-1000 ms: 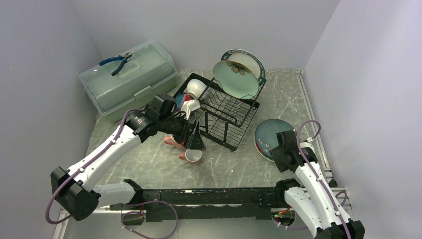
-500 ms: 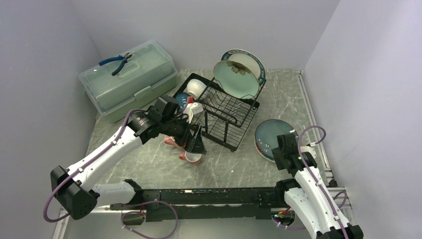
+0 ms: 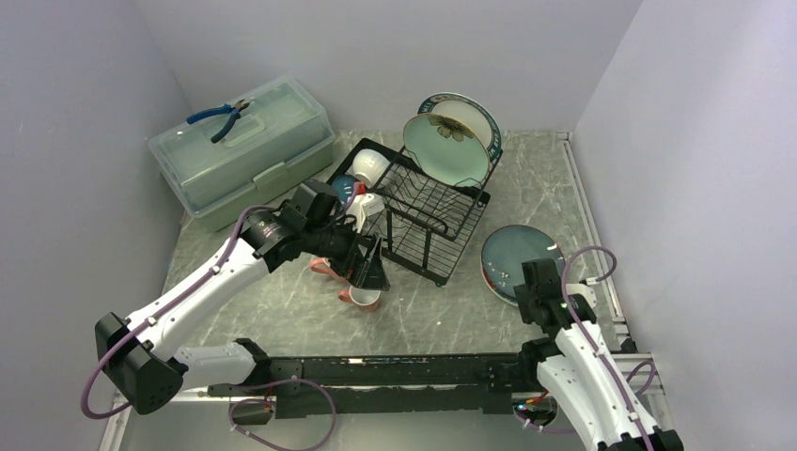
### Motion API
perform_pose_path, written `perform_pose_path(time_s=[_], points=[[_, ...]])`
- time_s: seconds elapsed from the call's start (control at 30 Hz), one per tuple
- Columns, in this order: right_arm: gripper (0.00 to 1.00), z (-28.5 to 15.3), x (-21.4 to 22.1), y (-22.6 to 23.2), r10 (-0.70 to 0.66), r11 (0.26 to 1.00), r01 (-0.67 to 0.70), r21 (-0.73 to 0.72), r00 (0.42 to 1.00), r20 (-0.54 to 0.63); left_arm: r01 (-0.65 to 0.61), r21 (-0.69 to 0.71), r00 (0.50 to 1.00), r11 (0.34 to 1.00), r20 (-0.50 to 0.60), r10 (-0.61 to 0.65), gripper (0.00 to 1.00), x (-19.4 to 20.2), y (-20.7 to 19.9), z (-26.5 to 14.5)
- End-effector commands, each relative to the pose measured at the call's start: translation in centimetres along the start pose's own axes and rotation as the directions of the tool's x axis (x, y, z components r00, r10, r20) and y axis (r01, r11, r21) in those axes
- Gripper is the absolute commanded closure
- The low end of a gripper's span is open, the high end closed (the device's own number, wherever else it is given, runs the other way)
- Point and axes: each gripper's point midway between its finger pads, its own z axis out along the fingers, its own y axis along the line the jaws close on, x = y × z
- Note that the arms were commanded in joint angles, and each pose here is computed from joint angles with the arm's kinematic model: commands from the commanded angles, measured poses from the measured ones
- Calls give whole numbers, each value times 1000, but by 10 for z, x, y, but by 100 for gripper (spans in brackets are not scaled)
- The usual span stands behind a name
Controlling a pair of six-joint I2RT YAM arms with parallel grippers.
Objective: Load the mixed dishes into the dish rack
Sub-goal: Pick up the plate at the center of the board.
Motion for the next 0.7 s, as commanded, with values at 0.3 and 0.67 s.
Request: perform_pose_path(time_s=[0.3, 0.67], points=[[62, 2, -15, 5, 89, 994, -83, -68, 993, 77, -50, 4, 998, 999, 27, 50, 1, -14, -6, -4], [63, 12, -8, 5, 106, 992, -101, -76, 992, 63, -54, -10, 998, 998, 30, 54, 1, -14, -4, -6]])
